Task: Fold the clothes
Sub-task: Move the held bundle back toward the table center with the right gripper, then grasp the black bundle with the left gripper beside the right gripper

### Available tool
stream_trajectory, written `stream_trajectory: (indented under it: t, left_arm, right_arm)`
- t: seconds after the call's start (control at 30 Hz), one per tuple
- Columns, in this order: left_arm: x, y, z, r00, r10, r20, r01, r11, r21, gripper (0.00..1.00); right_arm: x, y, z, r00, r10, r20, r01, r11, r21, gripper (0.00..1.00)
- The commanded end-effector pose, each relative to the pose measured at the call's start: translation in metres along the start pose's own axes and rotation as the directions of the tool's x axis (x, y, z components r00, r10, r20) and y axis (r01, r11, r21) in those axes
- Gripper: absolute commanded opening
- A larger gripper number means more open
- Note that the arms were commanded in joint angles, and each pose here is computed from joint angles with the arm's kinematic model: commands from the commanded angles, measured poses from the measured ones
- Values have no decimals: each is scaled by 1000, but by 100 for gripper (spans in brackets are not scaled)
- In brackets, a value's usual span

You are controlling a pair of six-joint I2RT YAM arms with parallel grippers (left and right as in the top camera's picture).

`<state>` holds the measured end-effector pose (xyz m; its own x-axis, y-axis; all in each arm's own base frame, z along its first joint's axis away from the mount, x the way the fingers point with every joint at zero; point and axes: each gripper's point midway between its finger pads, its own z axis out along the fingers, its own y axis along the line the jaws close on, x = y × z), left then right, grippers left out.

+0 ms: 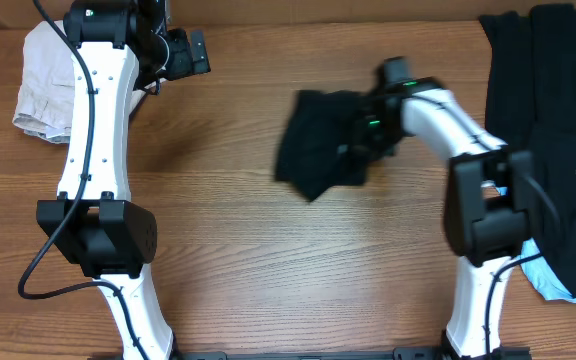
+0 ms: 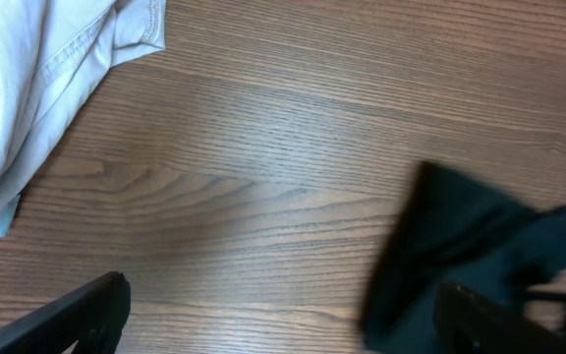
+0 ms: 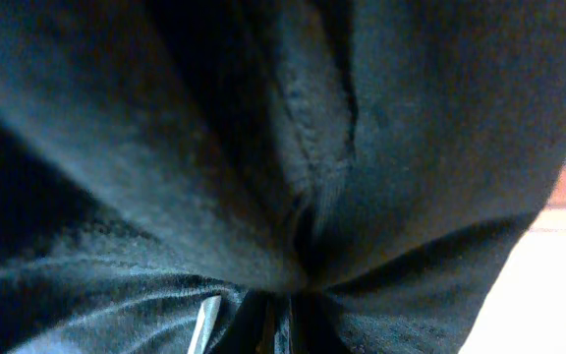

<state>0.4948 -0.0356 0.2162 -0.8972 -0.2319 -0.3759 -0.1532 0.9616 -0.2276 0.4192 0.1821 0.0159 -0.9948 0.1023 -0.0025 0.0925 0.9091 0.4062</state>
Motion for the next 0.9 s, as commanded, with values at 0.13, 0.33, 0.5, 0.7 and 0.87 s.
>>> stream_trajectory:
  t: [0.13,0.33,0.5,0.7,0.87]
  left_arm:
    - [-4,1,-3,1000,24,17,-24,1000,-14,100]
    - [0,1,-3,1000,21,-2,-21,1000,-15,100]
    - [28,-4,-3,994,30,-106,-31,999,-14,100]
    - [52,-38,-1,978,123,-167,-121,992,24,100]
    - [65,-57,7,962,198,-187,-194,980,40,100]
  right_arm:
    - [16,81,-13,998,-60,-21,58,995,-84,4]
    - [-6,107,-88,987,-132,87,138,989,-60,19]
    - [-26,91,-117,986,-100,131,108,992,-61,52]
    - [-18,74,-118,983,-165,85,168,986,-23,62]
    - [-8,60,-104,984,-173,52,168,982,85,63]
